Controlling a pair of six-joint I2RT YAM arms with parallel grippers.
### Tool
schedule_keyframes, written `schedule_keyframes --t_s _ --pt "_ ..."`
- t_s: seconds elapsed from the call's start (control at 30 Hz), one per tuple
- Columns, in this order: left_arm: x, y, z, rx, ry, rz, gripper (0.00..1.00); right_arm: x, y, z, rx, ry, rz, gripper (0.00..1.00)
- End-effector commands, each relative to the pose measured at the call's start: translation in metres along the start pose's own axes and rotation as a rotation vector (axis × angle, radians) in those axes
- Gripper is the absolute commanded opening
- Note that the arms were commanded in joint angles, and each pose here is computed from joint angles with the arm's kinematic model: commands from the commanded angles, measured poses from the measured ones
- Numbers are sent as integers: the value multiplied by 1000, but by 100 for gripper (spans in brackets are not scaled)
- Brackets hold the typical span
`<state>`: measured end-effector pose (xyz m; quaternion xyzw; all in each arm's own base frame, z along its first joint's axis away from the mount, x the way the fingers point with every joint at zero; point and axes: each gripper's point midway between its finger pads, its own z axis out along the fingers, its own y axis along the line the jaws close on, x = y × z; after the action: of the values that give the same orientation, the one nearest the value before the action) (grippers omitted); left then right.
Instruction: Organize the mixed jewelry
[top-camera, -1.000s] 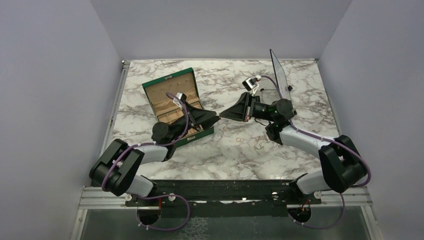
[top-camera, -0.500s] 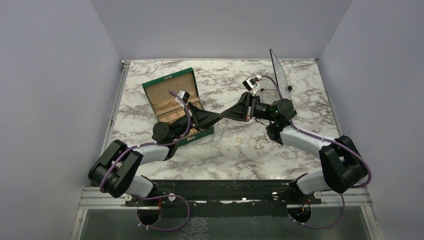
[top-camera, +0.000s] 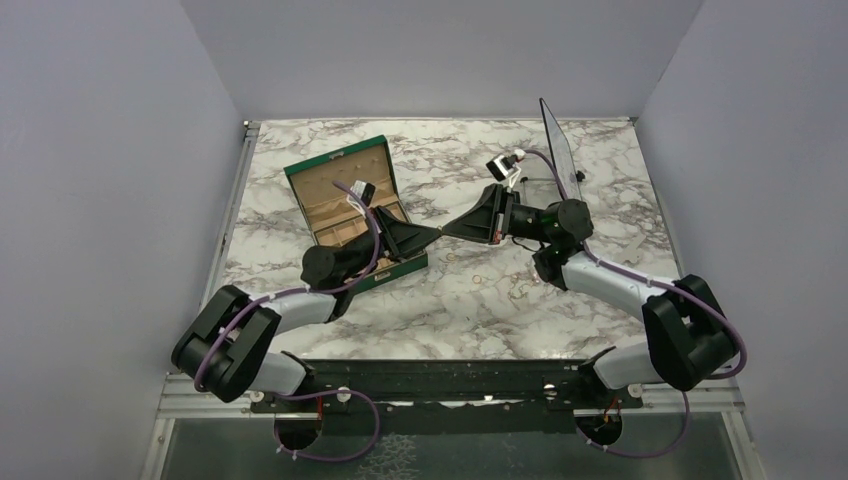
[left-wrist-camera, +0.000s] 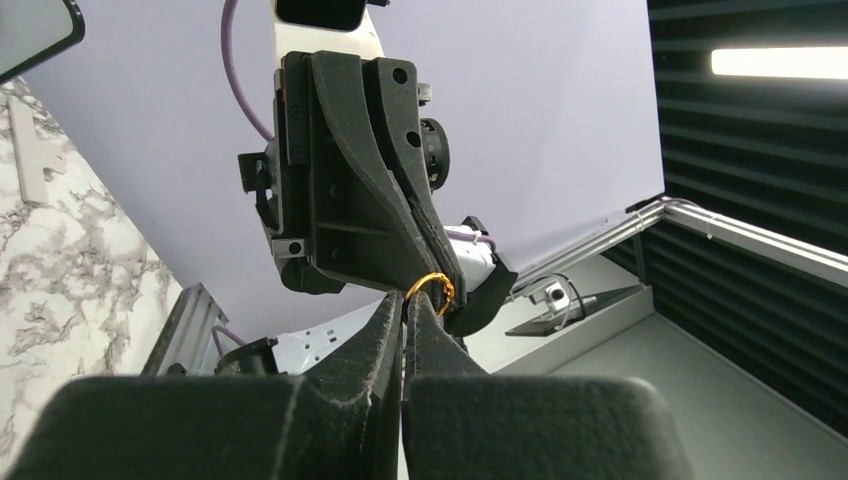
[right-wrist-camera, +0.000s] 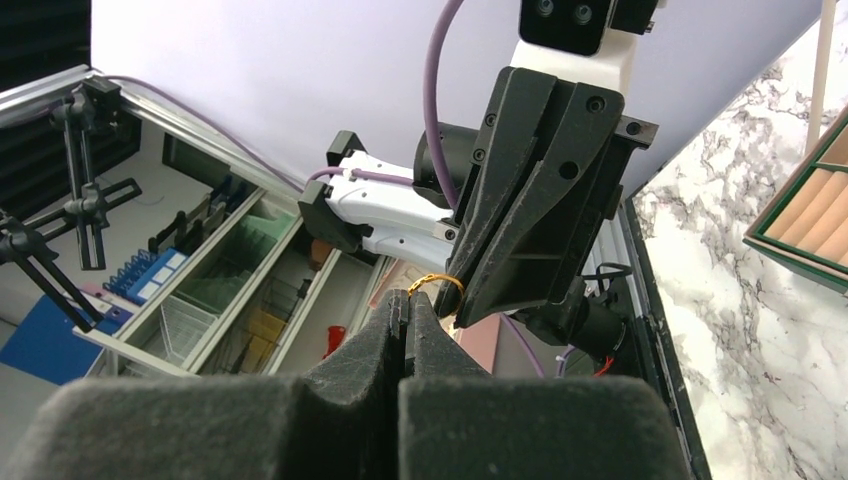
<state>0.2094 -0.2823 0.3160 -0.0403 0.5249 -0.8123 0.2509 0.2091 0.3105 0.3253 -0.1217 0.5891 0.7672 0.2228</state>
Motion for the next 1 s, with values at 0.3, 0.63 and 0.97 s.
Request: schedule_keyframes --t_s 0.3,0.63,0.97 --pt "2 -36 -7 35 -52 264 0 -4 -8 -8 125 -75 -113 35" --pt "-12 -14 -7 -112 -109 284 0 -8 7 -4 99 -101 -201 58" --pt "-13 -7 -7 -130 -105 266 0 -9 0 5 137 -104 -231 45"
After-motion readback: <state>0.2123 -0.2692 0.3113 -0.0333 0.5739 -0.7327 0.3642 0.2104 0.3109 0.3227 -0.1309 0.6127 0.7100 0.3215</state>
